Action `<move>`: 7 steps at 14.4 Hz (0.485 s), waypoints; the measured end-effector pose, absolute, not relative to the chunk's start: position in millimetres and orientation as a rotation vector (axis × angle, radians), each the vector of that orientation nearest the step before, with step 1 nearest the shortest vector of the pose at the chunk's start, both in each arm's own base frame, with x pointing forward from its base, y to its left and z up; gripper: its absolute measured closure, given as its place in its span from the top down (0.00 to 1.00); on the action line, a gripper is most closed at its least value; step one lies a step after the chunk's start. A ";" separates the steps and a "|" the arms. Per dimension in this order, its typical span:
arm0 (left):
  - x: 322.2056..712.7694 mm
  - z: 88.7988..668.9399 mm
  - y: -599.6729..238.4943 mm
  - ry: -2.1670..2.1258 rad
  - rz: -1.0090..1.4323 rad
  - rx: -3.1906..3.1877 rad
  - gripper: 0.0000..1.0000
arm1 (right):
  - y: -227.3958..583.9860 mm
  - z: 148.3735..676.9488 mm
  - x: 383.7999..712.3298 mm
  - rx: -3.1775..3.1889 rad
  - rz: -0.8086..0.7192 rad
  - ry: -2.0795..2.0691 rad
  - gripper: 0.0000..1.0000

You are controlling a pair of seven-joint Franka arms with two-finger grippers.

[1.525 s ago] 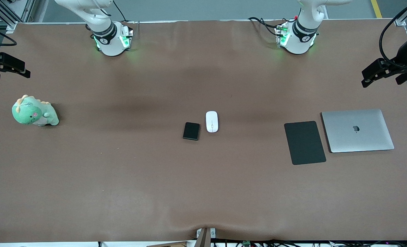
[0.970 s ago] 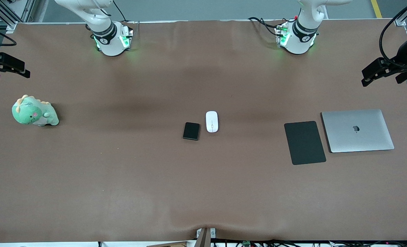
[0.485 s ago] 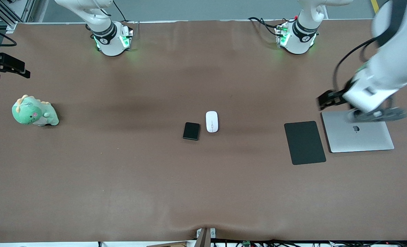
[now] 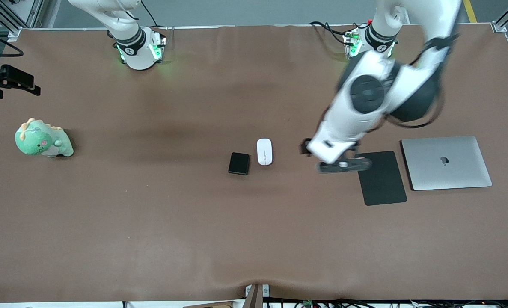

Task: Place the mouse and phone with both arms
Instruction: 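Reach the left gripper down over the white mouse, then grasp the white mouse with the left gripper and carry it to the mouse pad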

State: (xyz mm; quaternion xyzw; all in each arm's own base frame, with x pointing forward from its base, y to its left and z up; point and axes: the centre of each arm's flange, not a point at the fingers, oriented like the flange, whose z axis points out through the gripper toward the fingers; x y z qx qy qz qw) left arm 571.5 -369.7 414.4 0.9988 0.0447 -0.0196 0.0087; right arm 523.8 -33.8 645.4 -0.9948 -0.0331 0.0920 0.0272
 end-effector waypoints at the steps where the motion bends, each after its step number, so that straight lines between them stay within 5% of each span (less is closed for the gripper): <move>1: 564.3 391.4 -393.8 0.164 -0.060 3.113 1.00 | -31.1 644.5 522.4 -3.069 0.304 -0.110 1.00; 7: 527.6 279.6 -472.6 0.278 -0.086 3.091 1.00 | -32.3 641.7 518.0 -3.060 0.359 -0.106 1.00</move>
